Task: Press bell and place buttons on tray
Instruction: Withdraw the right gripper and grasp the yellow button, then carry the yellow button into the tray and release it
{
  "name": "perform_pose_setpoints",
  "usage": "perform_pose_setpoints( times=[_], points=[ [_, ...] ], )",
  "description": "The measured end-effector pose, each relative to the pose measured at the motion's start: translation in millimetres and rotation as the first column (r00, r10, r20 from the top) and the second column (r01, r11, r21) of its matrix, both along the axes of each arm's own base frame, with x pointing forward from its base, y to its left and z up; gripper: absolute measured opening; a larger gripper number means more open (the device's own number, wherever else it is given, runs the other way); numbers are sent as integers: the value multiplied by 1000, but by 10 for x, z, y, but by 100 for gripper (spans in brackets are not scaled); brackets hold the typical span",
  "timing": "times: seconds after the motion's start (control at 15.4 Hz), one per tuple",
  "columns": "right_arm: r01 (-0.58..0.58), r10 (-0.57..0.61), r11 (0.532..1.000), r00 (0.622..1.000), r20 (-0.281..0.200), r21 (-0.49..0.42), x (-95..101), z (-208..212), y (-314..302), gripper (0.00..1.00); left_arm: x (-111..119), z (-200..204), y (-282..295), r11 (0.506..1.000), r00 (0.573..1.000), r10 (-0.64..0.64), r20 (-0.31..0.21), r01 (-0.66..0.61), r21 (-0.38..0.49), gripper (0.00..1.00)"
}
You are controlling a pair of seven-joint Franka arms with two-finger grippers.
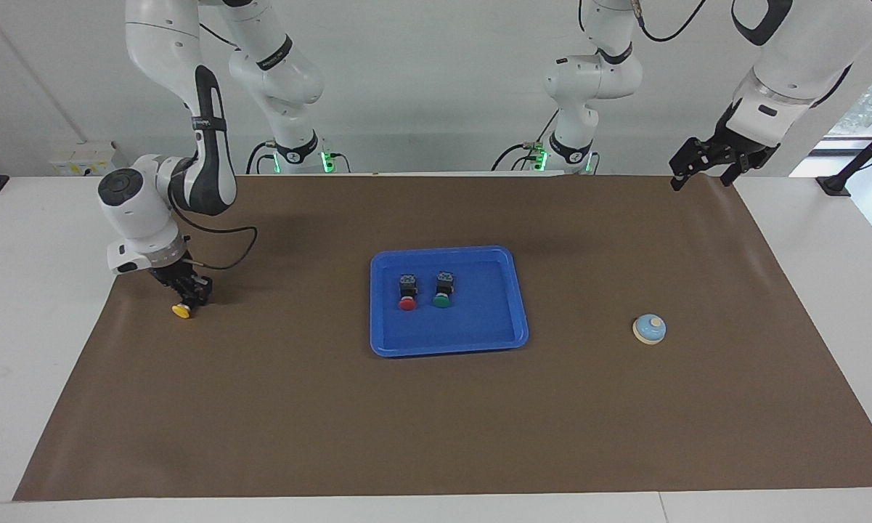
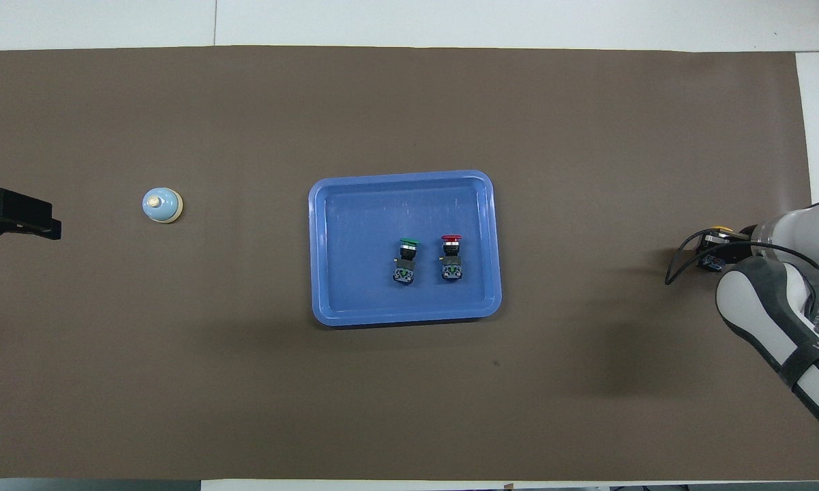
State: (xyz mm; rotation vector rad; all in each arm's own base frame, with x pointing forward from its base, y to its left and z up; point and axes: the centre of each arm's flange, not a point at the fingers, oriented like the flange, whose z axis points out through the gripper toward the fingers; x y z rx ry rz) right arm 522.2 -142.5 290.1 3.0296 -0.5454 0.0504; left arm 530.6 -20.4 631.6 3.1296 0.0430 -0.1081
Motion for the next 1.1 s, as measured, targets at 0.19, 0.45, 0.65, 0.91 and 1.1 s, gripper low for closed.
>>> perform_pose_setpoints(
  times=[0.19,0.45,0.65,0.91,1.1],
  points=[
    [-13,13,1000,999,-34,5,34,44,78,44,0,0,0,1000,1000,0,0,0,0,100],
    [-30,37,997,995,-95,70,290,409,633,44,0,0,0,1000,1000,0,0,0,0,100],
    [-5,14,997,993,-118,78,499,816,1358,44,0,0,0,1000,1000,0,0,0,0,100],
    [-14,24,994,996,-89,110,556,1230,2653,44,0,0,0,1000,1000,0,0,0,0,100],
    [-91,101,988,992,-73,126,368,1310,3638,44,0,0,0,1000,1000,0,0,0,0,100]
  ],
)
